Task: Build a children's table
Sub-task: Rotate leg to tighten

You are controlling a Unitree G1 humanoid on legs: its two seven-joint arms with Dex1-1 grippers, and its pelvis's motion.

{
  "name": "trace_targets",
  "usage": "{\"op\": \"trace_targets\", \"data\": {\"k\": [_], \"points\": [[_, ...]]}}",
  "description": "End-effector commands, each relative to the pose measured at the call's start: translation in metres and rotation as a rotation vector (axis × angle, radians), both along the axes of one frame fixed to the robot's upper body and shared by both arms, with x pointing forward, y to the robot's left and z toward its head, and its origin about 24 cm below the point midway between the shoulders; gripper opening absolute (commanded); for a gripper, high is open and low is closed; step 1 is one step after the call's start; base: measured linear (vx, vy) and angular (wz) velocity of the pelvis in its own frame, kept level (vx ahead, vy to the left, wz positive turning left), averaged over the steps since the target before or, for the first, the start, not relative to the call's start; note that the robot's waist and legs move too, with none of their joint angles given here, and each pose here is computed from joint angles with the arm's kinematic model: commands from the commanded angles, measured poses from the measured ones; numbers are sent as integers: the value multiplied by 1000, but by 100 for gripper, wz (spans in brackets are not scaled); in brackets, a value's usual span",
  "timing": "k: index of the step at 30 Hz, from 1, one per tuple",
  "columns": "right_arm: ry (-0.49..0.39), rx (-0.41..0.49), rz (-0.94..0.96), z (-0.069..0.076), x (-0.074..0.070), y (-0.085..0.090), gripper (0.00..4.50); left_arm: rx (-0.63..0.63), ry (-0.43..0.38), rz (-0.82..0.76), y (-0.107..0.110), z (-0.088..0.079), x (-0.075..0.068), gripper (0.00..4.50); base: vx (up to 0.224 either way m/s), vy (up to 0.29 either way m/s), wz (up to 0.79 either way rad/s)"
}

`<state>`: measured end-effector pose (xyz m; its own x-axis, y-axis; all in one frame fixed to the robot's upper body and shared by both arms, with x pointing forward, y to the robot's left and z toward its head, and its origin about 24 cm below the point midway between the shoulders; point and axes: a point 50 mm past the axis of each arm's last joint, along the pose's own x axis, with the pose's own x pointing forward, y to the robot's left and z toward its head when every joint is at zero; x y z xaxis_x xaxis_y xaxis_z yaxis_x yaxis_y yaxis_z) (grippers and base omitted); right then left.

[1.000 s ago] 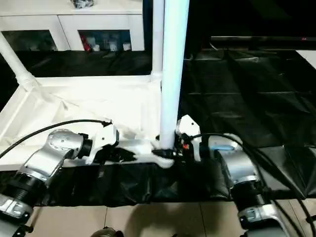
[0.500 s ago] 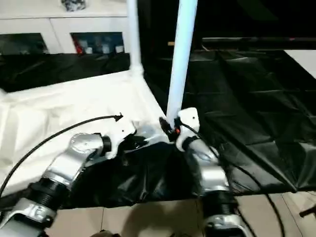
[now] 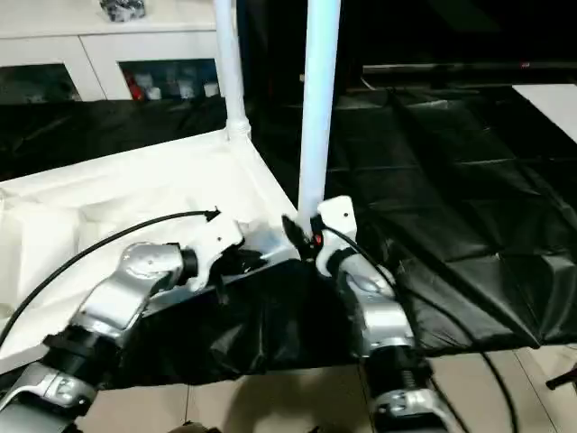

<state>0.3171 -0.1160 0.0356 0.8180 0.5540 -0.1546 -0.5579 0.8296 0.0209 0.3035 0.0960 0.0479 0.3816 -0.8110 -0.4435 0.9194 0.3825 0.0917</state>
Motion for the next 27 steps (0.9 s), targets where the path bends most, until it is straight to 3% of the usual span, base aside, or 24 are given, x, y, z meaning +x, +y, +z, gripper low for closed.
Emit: {"op": "trace_targets", "data": {"k": [1,8,11,20,21,27], "points": [[72,-8,212,-12,-10,21,289,-78,-46,-110,-15,13,-5,0,0,0,0],[101,-81,454,-8,-15,6,289,-50,-19,-143,5,10,-6,0,0,0,0],[137,-99,671,-4,-23,0,289,-18,0,-188,17,9,-7,0,0,0,0],[201,-116,906,4,-31,-10,289,27,17,-256,28,13,-3,0,0,0,0],[210,-129,944,6,-32,-12,263,39,15,-269,29,13,-2,0,0,0,0],[237,-144,996,3,-37,-13,232,45,16,-279,30,14,1,0,0,0,0]]}}
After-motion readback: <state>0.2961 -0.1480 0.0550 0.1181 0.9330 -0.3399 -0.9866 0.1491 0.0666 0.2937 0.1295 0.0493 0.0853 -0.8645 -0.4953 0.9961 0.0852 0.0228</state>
